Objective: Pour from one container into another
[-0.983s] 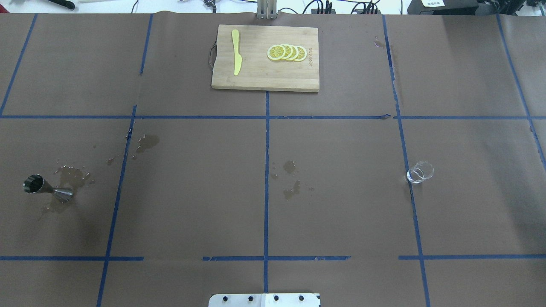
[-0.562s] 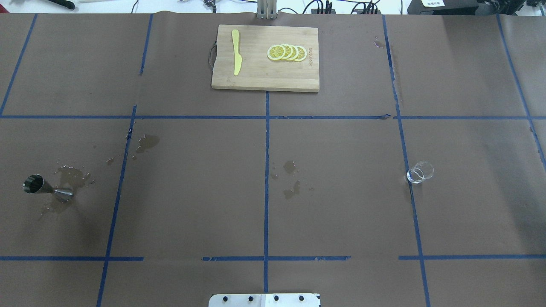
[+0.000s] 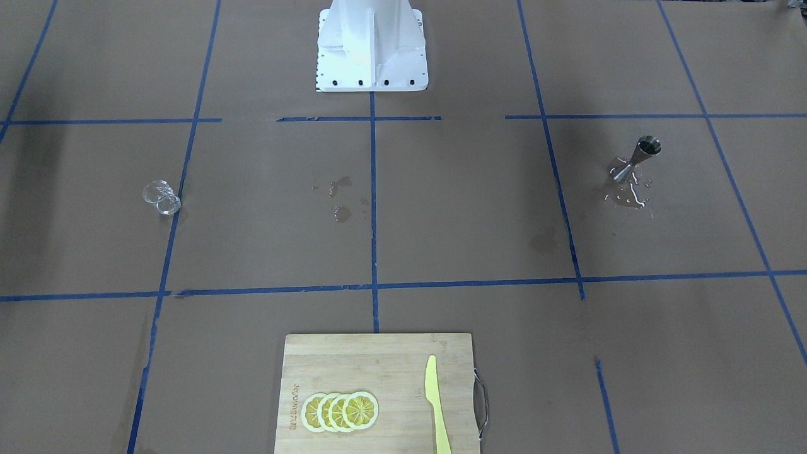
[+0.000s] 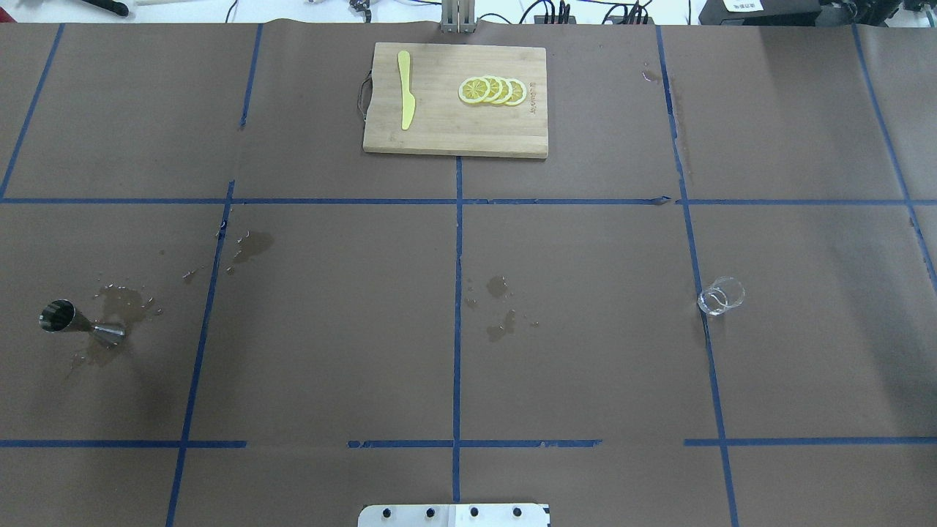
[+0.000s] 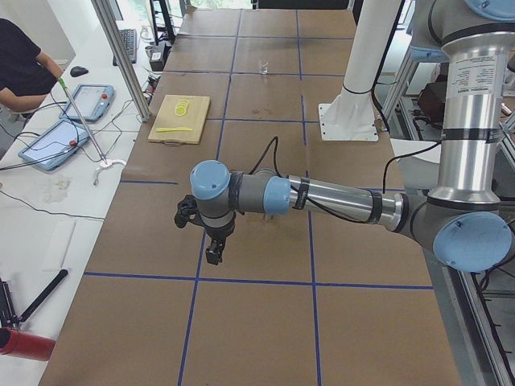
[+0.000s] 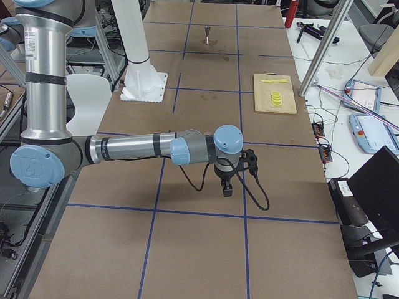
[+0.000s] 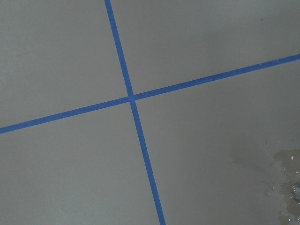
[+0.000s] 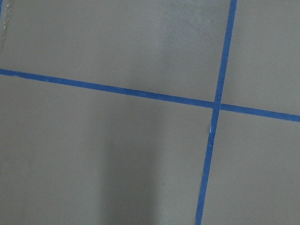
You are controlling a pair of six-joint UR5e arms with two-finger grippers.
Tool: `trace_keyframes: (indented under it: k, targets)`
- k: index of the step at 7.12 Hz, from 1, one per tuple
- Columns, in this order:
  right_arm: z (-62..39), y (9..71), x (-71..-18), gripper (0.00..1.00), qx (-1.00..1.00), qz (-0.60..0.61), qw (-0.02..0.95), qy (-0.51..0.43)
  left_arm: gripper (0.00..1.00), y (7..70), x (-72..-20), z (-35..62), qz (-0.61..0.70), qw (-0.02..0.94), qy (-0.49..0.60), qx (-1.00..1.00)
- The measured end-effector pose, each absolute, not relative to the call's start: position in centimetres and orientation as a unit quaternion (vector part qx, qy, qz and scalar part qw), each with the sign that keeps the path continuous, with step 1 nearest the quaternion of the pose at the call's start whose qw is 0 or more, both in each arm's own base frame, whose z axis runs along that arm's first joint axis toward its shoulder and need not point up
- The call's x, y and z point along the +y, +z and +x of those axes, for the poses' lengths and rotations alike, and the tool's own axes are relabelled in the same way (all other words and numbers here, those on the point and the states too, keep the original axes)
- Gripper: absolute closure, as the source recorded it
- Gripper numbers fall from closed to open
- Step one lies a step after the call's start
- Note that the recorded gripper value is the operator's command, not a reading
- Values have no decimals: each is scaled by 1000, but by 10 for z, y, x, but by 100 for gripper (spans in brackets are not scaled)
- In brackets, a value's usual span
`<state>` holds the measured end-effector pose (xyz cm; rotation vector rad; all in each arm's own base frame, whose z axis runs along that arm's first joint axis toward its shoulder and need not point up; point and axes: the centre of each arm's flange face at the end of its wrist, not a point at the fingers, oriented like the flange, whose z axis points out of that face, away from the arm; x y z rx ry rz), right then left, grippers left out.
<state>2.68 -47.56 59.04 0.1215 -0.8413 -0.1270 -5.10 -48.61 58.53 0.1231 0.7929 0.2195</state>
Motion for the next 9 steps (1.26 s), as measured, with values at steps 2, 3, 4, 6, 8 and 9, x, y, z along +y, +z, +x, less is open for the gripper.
trace_keyframes:
  k: [2,3,4,6,8,9]
  targets:
    - [25,588,-477,0,-408,61,908,-65,0,586,-485,-51,59,915,106,385]
    - [25,587,-478,0,-408,63,908,-68,0,586,-484,-51,59,915,106,385]
    - [25,586,-478,0,-409,62,908,-69,0,586,-484,-52,60,915,106,385]
    - [25,590,-476,0,-409,57,908,-65,0,583,-483,-54,63,915,105,385]
    - [25,592,-476,0,-410,46,910,-44,0,582,-483,-54,64,915,104,385]
    - [25,591,-476,0,-411,38,911,-24,0,581,-483,-54,65,915,104,385]
